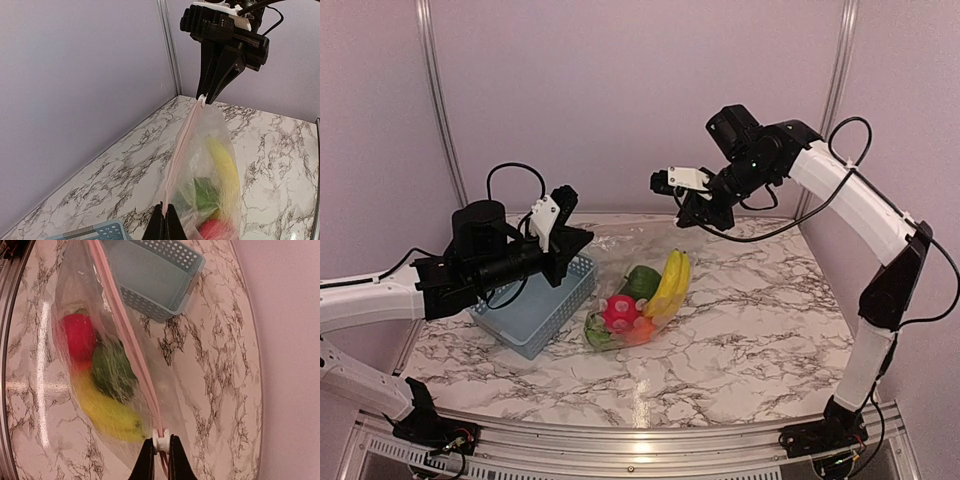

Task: Place the food in the zip-top bag and seal the zipper
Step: Zip the zipper on the zipper food storage bag.

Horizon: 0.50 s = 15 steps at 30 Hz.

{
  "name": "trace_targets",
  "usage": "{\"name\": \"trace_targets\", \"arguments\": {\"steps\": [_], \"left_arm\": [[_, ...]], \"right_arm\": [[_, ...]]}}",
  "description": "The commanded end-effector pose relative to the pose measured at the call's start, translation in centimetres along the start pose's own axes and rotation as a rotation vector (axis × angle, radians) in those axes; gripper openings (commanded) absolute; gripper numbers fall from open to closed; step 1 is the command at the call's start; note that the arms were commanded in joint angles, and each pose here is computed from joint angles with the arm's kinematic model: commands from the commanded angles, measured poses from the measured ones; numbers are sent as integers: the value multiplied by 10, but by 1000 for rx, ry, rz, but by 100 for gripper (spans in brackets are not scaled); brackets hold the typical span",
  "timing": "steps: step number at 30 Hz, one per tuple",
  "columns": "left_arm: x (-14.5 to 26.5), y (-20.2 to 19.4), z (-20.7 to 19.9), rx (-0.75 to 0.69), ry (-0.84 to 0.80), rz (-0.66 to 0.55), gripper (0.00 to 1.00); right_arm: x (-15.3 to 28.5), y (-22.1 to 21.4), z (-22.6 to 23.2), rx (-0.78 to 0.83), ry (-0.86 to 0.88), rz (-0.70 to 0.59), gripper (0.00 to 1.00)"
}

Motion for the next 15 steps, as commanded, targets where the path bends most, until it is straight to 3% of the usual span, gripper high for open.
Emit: {"name": "trace_targets", "arguments": {"steps": [1, 15], "left_arm": [[10, 0, 13, 13, 48, 4, 0], [7, -2, 16, 27, 53, 8, 0]], "right_arm": [[24, -41, -15, -46, -79, 130, 0], [31, -69, -24, -71, -94, 176, 0]]}}
Point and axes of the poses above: each gripper's point midway between its finger pads, its own x axis back along the fingers, its own z axis along the line the jaws close on, y = z × x, the point moved 3 cm from there along x, back along the fingers, and after that the axes turned 6 degrees about -x, right-handed, at the moved point
